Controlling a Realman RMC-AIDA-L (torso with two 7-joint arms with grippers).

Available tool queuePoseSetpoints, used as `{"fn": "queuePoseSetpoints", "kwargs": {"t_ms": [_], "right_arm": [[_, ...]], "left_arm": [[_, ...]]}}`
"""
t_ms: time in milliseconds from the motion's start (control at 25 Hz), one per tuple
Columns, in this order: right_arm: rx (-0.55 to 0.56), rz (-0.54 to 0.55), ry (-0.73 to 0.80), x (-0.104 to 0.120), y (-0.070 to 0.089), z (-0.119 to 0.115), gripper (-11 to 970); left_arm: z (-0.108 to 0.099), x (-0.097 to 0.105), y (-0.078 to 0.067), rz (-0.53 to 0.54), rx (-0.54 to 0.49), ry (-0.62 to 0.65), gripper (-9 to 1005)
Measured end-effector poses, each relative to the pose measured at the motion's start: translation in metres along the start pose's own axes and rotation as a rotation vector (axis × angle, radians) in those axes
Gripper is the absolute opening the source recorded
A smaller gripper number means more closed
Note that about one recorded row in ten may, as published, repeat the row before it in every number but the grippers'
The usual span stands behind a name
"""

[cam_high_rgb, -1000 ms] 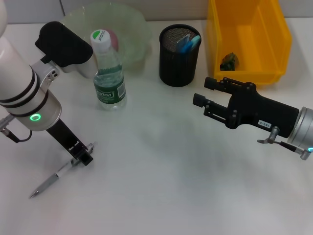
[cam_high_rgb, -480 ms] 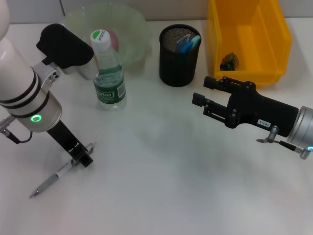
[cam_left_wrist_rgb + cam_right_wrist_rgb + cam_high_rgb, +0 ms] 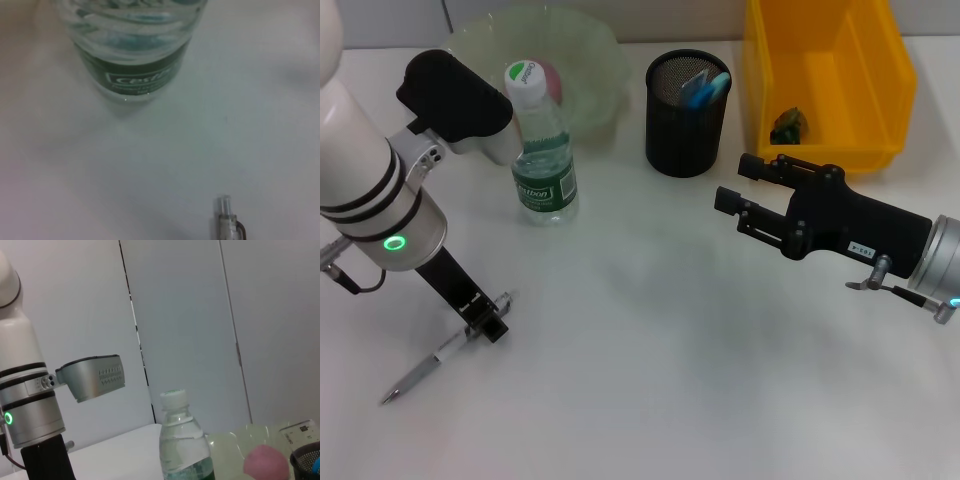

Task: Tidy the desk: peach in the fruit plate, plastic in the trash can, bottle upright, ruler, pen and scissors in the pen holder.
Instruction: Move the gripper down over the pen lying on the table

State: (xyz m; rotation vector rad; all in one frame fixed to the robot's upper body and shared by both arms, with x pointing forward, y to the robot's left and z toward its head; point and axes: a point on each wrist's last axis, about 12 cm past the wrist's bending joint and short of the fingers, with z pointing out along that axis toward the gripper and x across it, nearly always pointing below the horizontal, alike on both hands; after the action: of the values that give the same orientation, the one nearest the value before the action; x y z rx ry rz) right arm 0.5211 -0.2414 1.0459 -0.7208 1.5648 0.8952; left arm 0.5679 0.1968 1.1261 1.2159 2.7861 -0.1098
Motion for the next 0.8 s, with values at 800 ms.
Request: {"fn": "queuePoseSetpoints", "kwargs": {"t_ms": [800], "right_arm": [[0.0,0.003,-0.002,-0.0004,0.0,0.0008,563]], "left_arm": [[0.0007,-0.001,-0.0019,0.01,-0.003,0.006,544]]}}
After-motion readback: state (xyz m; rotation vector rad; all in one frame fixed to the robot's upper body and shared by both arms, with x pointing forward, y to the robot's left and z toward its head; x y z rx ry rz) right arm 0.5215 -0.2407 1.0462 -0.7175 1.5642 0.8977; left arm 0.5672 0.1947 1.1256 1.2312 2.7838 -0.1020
